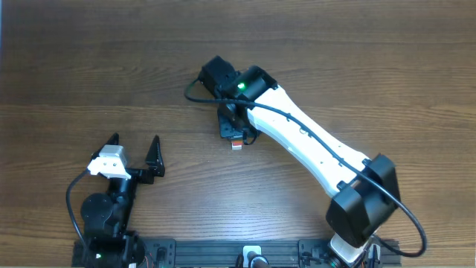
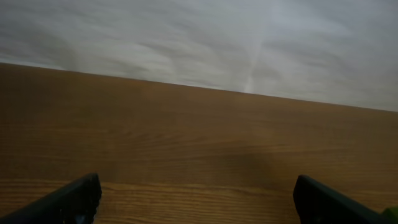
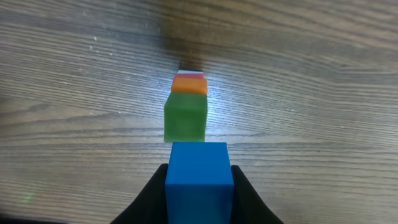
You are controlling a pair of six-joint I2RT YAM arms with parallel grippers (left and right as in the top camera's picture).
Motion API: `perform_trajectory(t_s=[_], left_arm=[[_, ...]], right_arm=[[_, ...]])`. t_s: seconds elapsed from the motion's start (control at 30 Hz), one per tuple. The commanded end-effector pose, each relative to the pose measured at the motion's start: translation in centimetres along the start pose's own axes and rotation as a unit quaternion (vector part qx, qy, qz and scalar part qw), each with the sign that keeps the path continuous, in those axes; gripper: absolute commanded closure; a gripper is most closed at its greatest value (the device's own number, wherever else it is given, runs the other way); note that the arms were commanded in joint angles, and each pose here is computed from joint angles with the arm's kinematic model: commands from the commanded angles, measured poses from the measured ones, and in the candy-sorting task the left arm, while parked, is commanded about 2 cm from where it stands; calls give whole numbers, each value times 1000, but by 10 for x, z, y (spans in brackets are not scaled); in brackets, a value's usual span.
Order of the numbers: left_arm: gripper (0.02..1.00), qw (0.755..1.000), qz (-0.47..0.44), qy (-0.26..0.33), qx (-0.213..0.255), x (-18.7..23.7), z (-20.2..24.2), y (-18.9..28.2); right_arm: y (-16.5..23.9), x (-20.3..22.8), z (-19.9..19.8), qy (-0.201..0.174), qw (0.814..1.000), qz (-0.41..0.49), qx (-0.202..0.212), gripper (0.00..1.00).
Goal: Stack Cubes
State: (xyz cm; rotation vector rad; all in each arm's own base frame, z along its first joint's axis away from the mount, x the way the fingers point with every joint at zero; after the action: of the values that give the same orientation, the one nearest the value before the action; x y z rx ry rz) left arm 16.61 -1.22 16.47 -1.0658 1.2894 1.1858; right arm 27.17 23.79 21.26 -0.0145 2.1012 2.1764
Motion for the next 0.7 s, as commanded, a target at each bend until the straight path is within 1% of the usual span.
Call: perform_trajectory(t_s=[0.03, 0.43, 0.7], left_arm=[[18, 1000, 0, -5, -5, 1, 1, 0], [20, 1000, -1, -5, -5, 1, 1, 0], [20, 1000, 0, -5, -5, 1, 1, 0]], right_arm=[[3, 0, 10, 11, 1000, -4, -15, 989], [-10, -1, 13, 12, 1000, 6, -5, 991], [-10, -4, 16, 12, 1000, -1, -12, 991]])
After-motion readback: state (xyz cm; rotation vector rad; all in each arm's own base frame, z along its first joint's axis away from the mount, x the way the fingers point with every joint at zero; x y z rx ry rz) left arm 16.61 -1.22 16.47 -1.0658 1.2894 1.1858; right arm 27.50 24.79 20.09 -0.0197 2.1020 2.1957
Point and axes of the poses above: each gripper's point midway between its finger pads, its own y axis back along the fingers, its own z axis along the line the jaws close on, x = y × z, the point moved 8 cm from there along y, back along the fingers, and after that the axes turned 12 degrees about -y, right-handed, at the moved point
